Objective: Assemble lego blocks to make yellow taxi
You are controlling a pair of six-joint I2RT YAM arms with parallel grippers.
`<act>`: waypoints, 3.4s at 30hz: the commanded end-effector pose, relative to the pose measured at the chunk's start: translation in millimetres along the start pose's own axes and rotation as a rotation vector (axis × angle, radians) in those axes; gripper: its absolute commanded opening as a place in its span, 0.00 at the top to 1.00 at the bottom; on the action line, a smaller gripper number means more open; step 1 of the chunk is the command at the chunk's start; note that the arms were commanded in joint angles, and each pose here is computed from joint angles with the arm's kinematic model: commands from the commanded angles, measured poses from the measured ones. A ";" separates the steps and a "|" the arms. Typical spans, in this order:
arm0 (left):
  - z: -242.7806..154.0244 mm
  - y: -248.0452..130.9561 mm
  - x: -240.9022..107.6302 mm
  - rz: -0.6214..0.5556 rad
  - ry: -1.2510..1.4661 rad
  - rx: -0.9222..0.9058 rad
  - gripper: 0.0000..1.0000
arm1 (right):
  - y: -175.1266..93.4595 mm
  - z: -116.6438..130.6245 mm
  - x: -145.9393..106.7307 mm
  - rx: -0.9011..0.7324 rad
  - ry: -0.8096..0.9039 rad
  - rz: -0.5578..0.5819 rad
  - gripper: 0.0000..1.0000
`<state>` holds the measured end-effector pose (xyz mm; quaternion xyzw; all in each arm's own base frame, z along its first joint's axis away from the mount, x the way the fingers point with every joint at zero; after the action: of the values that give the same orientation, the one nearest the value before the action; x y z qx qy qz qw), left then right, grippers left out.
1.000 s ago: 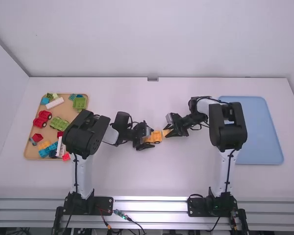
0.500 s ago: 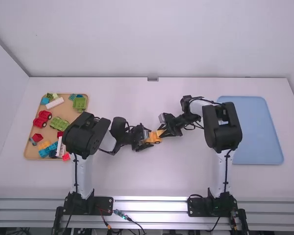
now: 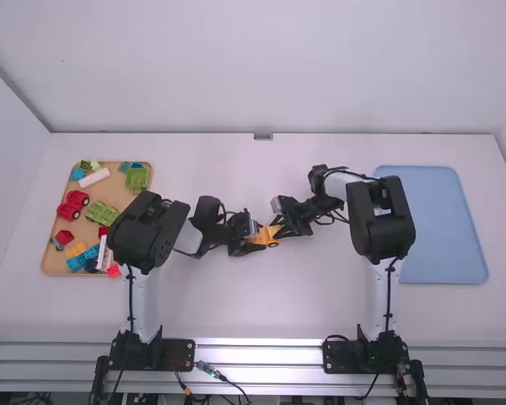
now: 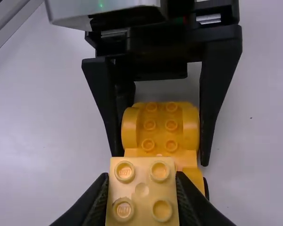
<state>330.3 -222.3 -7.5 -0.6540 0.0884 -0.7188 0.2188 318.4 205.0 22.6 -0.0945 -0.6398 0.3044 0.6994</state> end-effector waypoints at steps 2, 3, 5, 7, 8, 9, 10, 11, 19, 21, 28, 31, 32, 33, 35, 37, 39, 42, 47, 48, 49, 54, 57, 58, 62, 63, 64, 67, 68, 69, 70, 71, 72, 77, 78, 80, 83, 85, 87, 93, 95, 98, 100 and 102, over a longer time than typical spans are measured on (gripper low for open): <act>-3.9 -1.0 -15.6 0.047 -0.017 0.009 0.46 | 2.9 -3.4 1.1 -0.002 -0.014 -0.002 0.91; -4.1 -1.1 -15.5 0.046 -0.016 0.010 0.46 | 4.4 -3.4 0.4 -0.003 -0.021 -0.002 0.91; -4.9 -1.7 -15.3 0.042 -0.010 0.015 0.46 | 6.7 -5.0 -3.6 -0.017 -0.027 -0.002 0.91; -5.9 -2.3 -16.3 0.044 -0.007 0.020 0.46 | 9.5 -7.9 -6.2 -0.033 0.001 -0.004 0.91; -6.5 -2.8 -16.7 0.044 -0.003 0.025 0.46 | 13.1 -9.8 -8.7 -0.043 0.017 0.004 0.92; -7.2 -3.3 -17.0 0.043 -0.001 0.028 0.46 | 14.9 -10.7 -10.2 -0.048 0.031 0.008 0.92; -7.6 -3.6 -16.8 0.041 -0.005 0.032 0.45 | 15.3 -11.0 -11.1 -0.051 0.049 0.008 0.93; -7.4 -3.7 -16.4 0.039 -0.011 0.034 0.45 | 15.3 -10.7 -11.0 -0.050 0.051 0.007 0.93; -1.8 -0.8 -22.2 0.088 -0.071 0.048 0.46 | 10.6 -2.6 -1.8 -0.032 0.009 -0.003 0.94; -4.4 1.4 -24.1 0.105 -0.062 0.022 0.48 | 2.6 -3.3 5.0 -0.050 -0.012 0.000 0.94; -2.4 2.3 -24.4 0.114 -0.059 0.016 0.52 | -16.9 -1.8 32.3 -0.104 -0.125 0.006 0.96; -3.7 1.6 -24.4 0.109 -0.050 0.021 0.52 | -15.7 1.8 33.2 -0.115 -0.146 0.001 0.95; -4.2 1.4 -24.4 0.107 -0.048 0.022 0.52 | -14.0 2.6 31.6 -0.116 -0.140 0.001 0.95; -4.6 1.1 -24.0 0.102 -0.039 0.027 0.52 | -11.0 2.0 27.8 -0.123 -0.121 0.006 0.95; -5.3 0.2 -23.5 0.095 -0.029 0.034 0.52 | -7.2 -0.6 19.7 -0.147 -0.071 0.013 0.95; -5.1 -0.7 -22.1 0.085 -0.038 0.049 0.51 | -3.2 -2.9 10.4 -0.174 -0.033 0.023 0.95; -4.2 -1.2 -20.2 0.074 -0.055 0.061 0.51 | -1.3 -1.8 6.0 -0.181 -0.023 0.029 0.95; -4.1 -2.0 -18.4 0.062 -0.046 0.069 0.50 | 0.1 2.7 3.0 -0.184 -0.024 0.036 0.95; -5.2 -2.0 -19.2 0.065 -0.060 0.066 0.50 | 0.4 5.9 3.0 -0.181 -0.041 0.036 0.95; -5.4 -1.5 -20.4 0.072 -0.066 0.060 0.50 | 0.8 7.1 1.8 -0.178 -0.056 0.040 0.95; -5.3 -1.4 -20.5 0.073 -0.067 0.058 0.50 | 0.8 7.3 2.0 -0.177 -0.059 0.039 0.94; -6.9 1.4 -22.6 0.093 -0.069 0.013 0.51 | 1.4 5.6 3.3 -0.182 -0.075 0.036 0.96; -13.3 2.7 -18.9 0.070 -0.037 -0.047 0.56 | 5.4 6.5 6.3 -0.172 -0.089 0.031 0.96; -13.7 2.8 -18.6 0.069 -0.034 -0.052 0.57 | 5.7 6.2 6.4 -0.173 -0.091 0.032 0.96; -14.1 3.1 -19.6 0.077 -0.044 -0.063 0.58 | 8.8 6.3 7.5 -0.169 -0.096 0.038 0.97; -14.2 3.2 -19.4 0.077 -0.044 -0.064 0.58 | 8.6 6.2 7.3 -0.170 -0.095 0.039 0.97; -14.3 3.2 -19.4 0.076 -0.045 -0.064 0.58 | 8.6 6.2 7.3 -0.170 -0.094 0.039 0.97; -14.2 3.0 -19.6 0.075 -0.038 -0.059 0.58 | 8.8 6.5 7.4 -0.169 -0.090 0.038 0.97; -14.0 2.9 -19.5 0.075 -0.037 -0.057 0.58 | 8.7 6.6 7.3 -0.169 -0.089 0.038 0.97; -14.0 2.6 -19.0 0.070 -0.027 -0.052 0.58 | 8.7 6.9 7.3 -0.168 -0.089 0.037 0.97; -14.1 2.3 -18.5 0.064 -0.018 -0.046 0.58 | 8.7 6.8 7.2 -0.168 -0.088 0.038 0.97; -14.1 2.0 -18.1 0.060 -0.009 -0.041 0.58 | 8.8 6.8 7.0 -0.168 -0.086 0.039 0.97; -14.3 1.7 -17.7 0.056 -0.004 -0.036 0.58 | 8.7 6.6 7.1 -0.169 -0.075 0.037 0.97; -12.7 0.8 -18.2 0.059 -0.016 0.008 0.57 | 8.5 5.6 6.5 -0.173 -0.045 0.040 0.97; -13.3 0.3 -19.6 0.065 -0.010 0.018 0.57 | 8.8 5.5 6.5 -0.173 -0.044 0.037 0.97; -15.2 -0.5 -20.2 0.064 -0.004 0.024 0.56 | 8.9 5.7 6.5 -0.172 -0.044 0.037 0.97; -17.1 -1.3 -20.9 0.063 -0.003 0.024 0.57 | 9.4 5.8 6.8 -0.171 -0.048 0.037 0.97; -18.4 -1.6 -21.8 0.065 -0.007 0.022 0.57 | 9.4 5.7 6.9 -0.171 -0.051 0.038 0.97; -17.4 -2.8 -23.0 0.068 -0.010 0.027 0.57 | 9.3 5.8 6.8 -0.171 -0.049 0.037 0.97; -17.2 -3.0 -23.0 0.068 -0.012 0.025 0.58 | 9.2 4.6 7.2 -0.175 -0.048 0.036 0.97; -16.6 -2.8 -23.5 0.071 -0.016 0.025 0.58 | 9.3 5.1 7.1 -0.173 -0.049 0.036 0.97; -15.9 -2.1 -23.3 0.072 -0.021 0.020 0.59 | 9.5 5.6 6.8 -0.172 -0.056 0.037 0.97; -15.2 -1.6 -23.4 0.076 -0.027 0.016 0.59 | 11.3 5.4 5.5 -0.179 -0.068 0.032 0.96; -14.6 -1.2 -23.8 0.079 -0.034 0.013 0.59 | 15.1 4.4 4.6 -0.189 -0.067 0.030 0.96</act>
<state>322.6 -222.5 -8.6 -0.6538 0.0884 -0.7185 0.2203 311.5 217.0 13.9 -0.1568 -0.6851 0.2587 0.6626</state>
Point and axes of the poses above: each hand's point on the last joint's axis, 136 mm out from that joint toward the fingers, its own y axis out along the fingers, its own z axis along the line the jaws close on, x = y × z, the point moved 2 cm from there along -y, back along the fingers, and after that the axes turned 2 degrees about y, right-handed, at the moved point
